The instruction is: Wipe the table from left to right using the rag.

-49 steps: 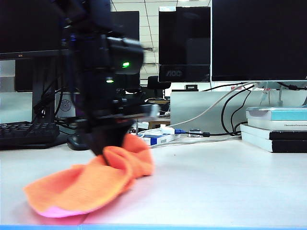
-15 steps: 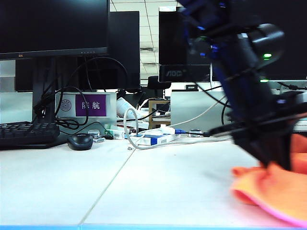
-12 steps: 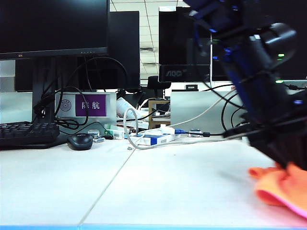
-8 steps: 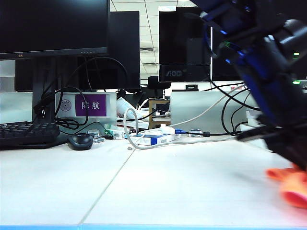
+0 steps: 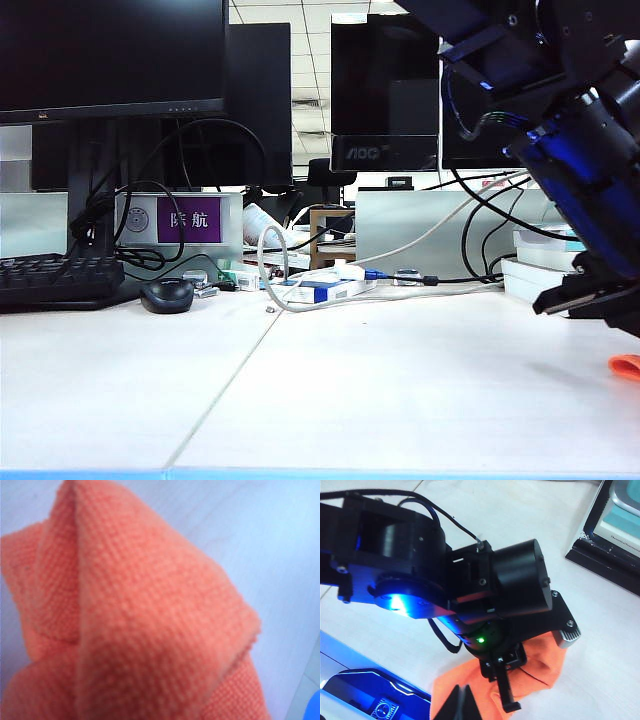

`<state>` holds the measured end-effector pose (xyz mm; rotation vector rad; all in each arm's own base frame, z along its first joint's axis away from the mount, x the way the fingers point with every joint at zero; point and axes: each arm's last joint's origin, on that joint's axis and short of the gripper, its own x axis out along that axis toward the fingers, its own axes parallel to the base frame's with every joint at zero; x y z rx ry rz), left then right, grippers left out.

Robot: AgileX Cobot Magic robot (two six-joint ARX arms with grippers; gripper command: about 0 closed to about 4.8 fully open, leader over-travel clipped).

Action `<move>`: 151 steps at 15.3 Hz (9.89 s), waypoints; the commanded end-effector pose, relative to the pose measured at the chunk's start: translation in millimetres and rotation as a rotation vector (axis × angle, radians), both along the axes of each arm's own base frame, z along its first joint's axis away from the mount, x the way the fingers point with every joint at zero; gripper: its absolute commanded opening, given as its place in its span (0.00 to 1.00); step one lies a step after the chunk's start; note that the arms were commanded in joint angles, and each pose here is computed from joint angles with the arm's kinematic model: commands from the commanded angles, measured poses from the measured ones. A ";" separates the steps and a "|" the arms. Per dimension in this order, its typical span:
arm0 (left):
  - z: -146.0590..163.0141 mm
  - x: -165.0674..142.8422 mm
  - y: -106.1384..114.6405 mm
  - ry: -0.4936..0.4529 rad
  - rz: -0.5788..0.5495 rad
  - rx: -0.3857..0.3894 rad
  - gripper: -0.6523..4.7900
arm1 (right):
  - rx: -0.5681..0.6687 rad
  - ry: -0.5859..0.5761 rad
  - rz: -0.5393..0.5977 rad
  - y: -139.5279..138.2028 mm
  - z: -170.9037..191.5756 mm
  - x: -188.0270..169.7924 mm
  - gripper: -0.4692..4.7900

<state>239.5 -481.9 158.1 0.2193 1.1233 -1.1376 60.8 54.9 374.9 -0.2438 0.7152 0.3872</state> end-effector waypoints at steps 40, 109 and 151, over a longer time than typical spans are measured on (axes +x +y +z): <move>50.1 -22.6 -34.3 -0.054 -0.069 -0.192 0.80 | 0.011 -0.107 -0.119 -16.6 5.6 -9.6 0.09; 324.2 0.5 163.7 -0.230 0.037 -0.520 0.11 | 0.174 -0.468 -0.234 -0.3 -226.9 11.7 0.08; 49.2 -159.5 476.4 -1.019 1.126 -0.278 0.11 | 0.191 -0.468 -0.249 -0.4 -226.7 11.7 0.13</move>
